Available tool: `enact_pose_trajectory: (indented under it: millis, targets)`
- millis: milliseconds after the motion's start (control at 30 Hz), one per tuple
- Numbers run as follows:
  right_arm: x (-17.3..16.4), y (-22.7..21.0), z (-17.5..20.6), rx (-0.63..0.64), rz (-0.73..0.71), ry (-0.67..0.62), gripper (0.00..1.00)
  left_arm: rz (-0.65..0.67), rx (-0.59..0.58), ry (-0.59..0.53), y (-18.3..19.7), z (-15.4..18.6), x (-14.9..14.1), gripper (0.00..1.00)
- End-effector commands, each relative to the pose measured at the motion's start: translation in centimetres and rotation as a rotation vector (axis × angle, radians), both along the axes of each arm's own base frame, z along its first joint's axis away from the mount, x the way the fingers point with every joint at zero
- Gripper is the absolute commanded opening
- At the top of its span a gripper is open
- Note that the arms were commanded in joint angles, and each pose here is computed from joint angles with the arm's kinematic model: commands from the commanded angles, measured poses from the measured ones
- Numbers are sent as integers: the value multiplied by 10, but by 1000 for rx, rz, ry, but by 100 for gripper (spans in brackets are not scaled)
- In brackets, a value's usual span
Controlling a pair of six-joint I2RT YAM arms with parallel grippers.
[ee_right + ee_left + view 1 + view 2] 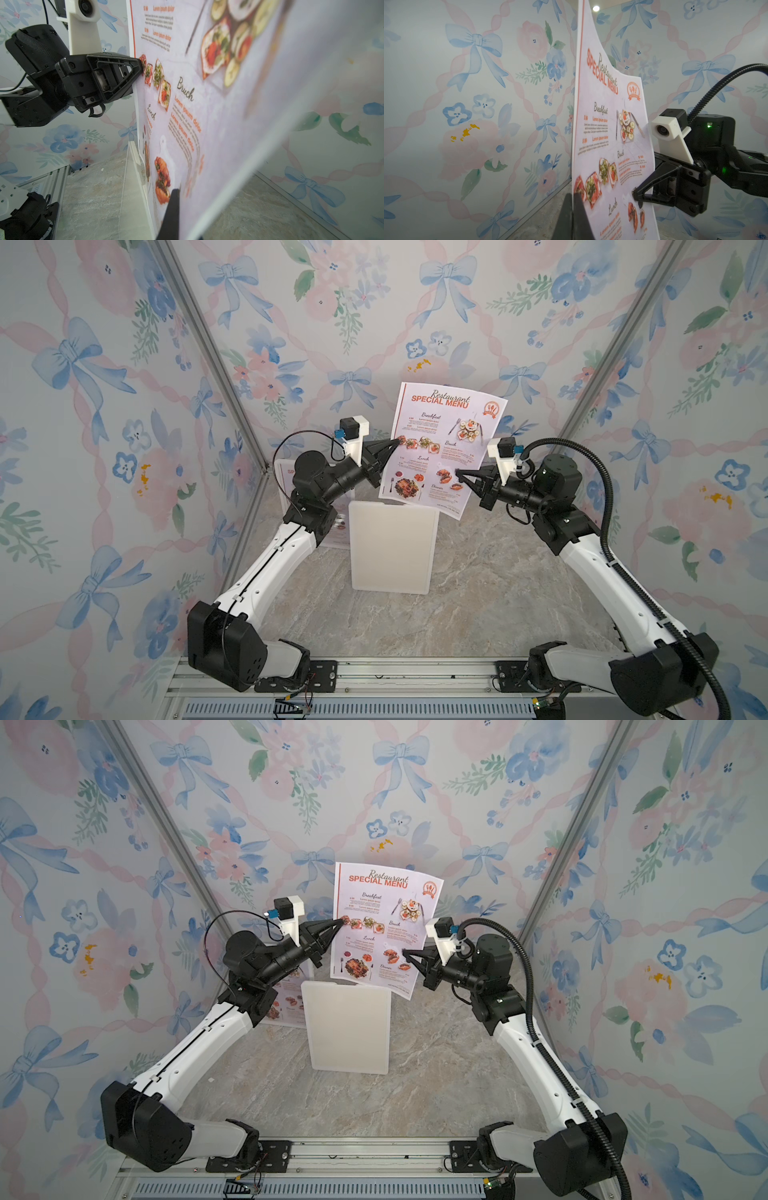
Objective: Insert the menus into the narrow rack
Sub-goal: Insert the menu into the narrow rack.
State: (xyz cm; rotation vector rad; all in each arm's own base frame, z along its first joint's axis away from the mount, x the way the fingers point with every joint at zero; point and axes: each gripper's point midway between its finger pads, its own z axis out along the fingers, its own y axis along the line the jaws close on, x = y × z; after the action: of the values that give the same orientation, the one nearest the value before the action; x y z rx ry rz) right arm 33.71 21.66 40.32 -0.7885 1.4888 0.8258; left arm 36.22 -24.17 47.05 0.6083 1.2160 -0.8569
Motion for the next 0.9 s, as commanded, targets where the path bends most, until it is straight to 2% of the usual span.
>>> enact_pose_trajectory:
  millis: [0, 400, 867]
  targets:
    - [2, -5, -1, -24, -4, 9, 0, 5, -22, -14, 5, 6, 1, 3]
    - [-1, -15, -5, -41, -21, 21, 0, -27, -22, 14, -4, 0, 2, 3]
    - [-11, -16, 4, -18, 16, 13, 0, -34, -37, 2, -6, 11, 2, 4]
